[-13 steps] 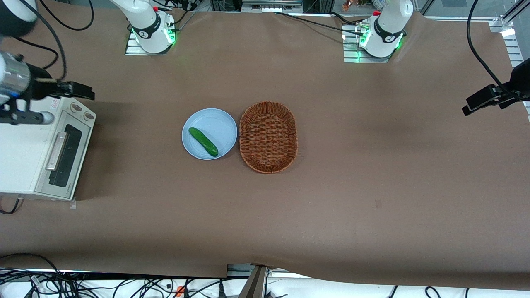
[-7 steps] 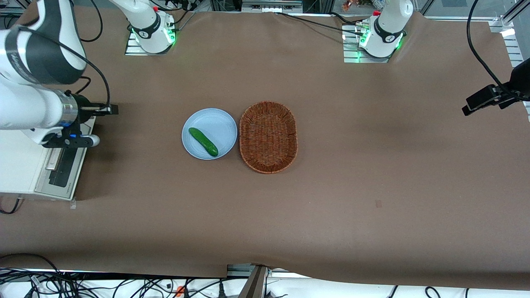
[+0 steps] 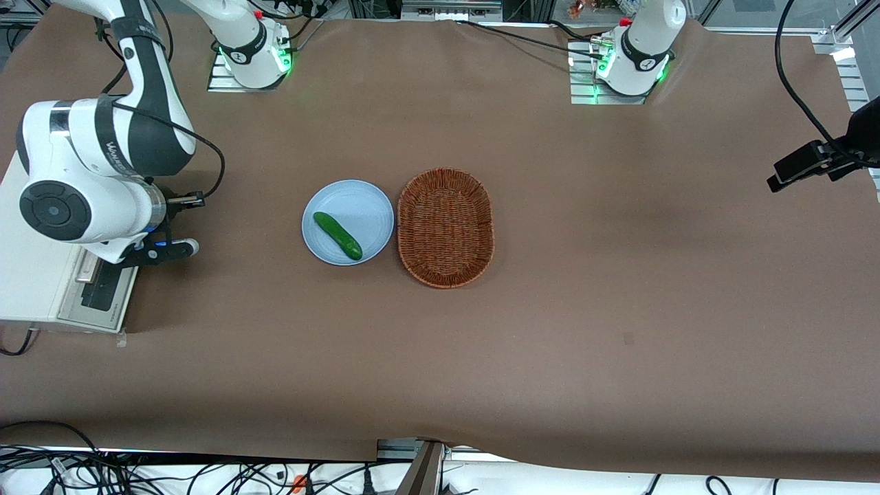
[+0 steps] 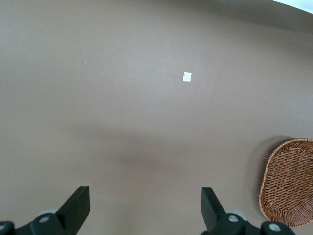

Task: Open oven door with right arm only
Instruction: 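Move the right gripper down toward the toaster oven door handle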

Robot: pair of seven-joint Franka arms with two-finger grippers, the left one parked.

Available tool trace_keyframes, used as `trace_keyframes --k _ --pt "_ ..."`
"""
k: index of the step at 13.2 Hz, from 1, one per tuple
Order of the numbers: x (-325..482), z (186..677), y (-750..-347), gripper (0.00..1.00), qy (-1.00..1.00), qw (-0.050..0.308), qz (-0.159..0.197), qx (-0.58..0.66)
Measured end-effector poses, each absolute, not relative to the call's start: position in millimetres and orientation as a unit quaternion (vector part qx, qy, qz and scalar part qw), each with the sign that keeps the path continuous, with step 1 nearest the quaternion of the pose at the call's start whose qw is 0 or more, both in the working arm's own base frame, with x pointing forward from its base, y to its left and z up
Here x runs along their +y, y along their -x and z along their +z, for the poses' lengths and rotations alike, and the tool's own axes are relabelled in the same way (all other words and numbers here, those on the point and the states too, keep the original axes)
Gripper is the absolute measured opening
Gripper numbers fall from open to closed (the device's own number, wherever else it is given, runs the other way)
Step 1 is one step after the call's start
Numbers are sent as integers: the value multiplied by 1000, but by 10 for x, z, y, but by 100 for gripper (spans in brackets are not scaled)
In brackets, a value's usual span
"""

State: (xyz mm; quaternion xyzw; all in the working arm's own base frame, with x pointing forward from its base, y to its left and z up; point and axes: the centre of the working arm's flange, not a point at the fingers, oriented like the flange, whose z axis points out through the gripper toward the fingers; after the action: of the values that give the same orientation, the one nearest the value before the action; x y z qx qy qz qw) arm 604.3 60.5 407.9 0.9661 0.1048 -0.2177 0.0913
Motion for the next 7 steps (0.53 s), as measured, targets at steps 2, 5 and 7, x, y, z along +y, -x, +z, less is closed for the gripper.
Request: trace_keyframes --k 2,5,7 --pt "543 3992 -6052 1 -961 116 -222 116" --pt "459 3824 -6105 1 -948 152 -233 157" --pt "410 3753 -6132 1 -939 168 -239 179"
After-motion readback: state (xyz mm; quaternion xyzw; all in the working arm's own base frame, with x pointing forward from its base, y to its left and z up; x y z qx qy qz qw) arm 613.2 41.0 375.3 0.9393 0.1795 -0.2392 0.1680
